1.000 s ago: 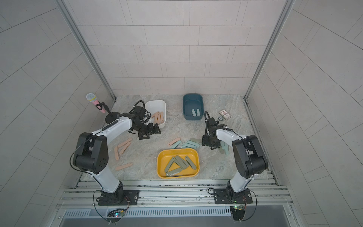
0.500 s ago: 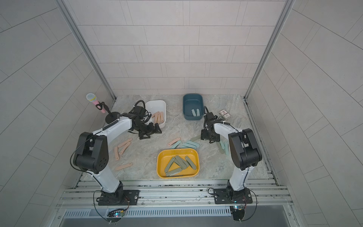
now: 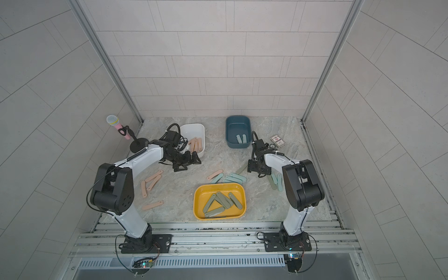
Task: Place the fruit knives into the storage box by color
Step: Pick up the fruit knife from the center of the board, then place the fruit knife in the storage box, then pick up the fruit knife from the center of the board.
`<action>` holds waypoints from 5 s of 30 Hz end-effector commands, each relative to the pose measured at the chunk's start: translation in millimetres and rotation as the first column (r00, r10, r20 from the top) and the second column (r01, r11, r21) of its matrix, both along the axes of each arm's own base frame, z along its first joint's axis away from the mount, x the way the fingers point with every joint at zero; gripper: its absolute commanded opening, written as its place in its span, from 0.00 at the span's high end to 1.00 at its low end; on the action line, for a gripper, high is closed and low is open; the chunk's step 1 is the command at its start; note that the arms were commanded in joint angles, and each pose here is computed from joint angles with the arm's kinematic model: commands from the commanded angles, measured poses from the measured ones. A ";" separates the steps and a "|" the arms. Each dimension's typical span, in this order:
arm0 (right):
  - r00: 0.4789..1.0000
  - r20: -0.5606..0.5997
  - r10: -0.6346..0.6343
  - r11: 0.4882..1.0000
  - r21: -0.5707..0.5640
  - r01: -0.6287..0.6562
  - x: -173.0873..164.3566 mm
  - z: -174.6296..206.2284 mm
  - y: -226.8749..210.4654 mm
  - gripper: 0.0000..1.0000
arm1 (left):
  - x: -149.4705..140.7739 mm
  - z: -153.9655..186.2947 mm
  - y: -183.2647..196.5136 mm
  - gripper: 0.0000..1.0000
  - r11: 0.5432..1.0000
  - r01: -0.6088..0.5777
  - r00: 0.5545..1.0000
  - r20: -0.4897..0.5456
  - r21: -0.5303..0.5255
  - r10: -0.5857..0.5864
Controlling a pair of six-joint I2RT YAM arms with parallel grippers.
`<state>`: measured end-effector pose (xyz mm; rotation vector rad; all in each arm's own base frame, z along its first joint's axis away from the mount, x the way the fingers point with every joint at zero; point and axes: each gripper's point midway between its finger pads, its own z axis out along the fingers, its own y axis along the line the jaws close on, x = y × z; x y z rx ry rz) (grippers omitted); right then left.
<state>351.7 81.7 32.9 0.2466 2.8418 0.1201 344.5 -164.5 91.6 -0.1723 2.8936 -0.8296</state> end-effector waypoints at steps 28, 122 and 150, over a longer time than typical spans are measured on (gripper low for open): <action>0.992 0.003 0.124 0.988 0.097 -0.124 9.6 -5.5 7.0 0.21 | -13.7 18.8 -7.6 0.00 0.999 0.013 0.999 0.041 -0.043 -0.011; 0.974 0.198 0.113 0.993 -0.004 -0.114 196.8 67.5 67.3 0.79 | 34.1 28.7 -13.1 0.00 0.995 0.057 0.997 0.046 0.080 -0.060; 0.947 0.287 0.142 0.982 0.080 -0.171 94.0 145.3 57.0 0.05 | -16.8 -9.3 -63.9 0.04 0.742 0.495 0.847 -0.061 0.452 -0.528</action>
